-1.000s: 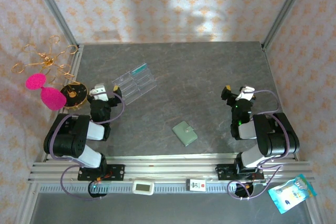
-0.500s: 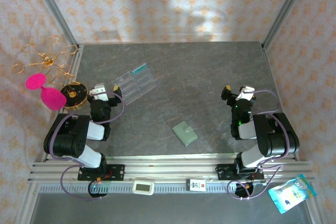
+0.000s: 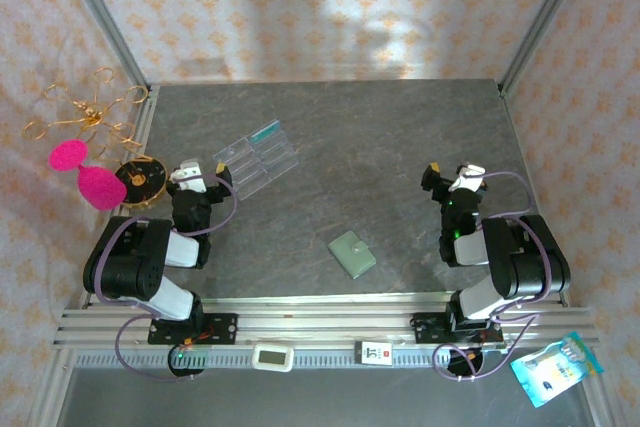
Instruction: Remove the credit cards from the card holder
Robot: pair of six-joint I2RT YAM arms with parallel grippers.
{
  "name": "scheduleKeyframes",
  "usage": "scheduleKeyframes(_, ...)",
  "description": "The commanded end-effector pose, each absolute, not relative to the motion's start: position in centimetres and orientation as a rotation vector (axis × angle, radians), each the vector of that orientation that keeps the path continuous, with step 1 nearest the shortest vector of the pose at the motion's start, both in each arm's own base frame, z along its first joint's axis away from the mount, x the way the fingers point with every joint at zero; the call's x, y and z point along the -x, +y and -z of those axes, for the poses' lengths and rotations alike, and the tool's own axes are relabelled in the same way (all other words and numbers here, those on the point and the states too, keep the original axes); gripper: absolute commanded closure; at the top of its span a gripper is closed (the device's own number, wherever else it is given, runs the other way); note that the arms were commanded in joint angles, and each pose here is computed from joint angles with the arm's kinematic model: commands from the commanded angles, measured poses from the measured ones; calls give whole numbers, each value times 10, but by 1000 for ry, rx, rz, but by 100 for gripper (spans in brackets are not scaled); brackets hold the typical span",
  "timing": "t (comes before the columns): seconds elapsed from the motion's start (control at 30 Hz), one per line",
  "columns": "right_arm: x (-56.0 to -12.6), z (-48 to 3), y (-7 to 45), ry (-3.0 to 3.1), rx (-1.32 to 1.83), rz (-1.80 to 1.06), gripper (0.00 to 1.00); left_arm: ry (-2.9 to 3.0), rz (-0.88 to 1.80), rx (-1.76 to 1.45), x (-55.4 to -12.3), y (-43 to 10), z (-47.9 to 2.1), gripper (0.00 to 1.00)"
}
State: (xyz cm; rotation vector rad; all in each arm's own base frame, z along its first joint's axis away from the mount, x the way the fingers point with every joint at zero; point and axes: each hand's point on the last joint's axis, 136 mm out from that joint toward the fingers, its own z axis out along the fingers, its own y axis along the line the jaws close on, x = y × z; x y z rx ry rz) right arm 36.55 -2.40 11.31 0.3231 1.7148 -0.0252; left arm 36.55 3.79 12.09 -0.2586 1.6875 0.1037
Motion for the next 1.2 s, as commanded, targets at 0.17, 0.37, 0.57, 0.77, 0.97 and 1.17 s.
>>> scheduleKeyframes(0.17, -371, -125, -28, 1671, -321, 45, 0, 1640, -116, 251, -371, 40, -134, 1)
scheduleKeyframes(0.37, -371, -125, -28, 1672, -321, 45, 1, 1638, -116, 251, -371, 41, -134, 1)
scheduleKeyframes(0.57, -371, -125, -28, 1672, -323, 41, 0, 1634, -121, 255, -371, 41, -135, 1)
scheduleKeyframes(0.77, -375, -152, -43, 1705, -458, 85, 0, 1647, -280, 212, -371, 20, -169, 1)
scheduleKeyframes(0.97, -368, -187, -41, 1617, -533, 74, 0, 1545, -176, 338, -361, 10, -205, 1)
scheduleKeyframes(1.17, -373, -167, -59, 1597, -1027, -134, 0, 1417, -22, 355, -344, -9, -243, 1)
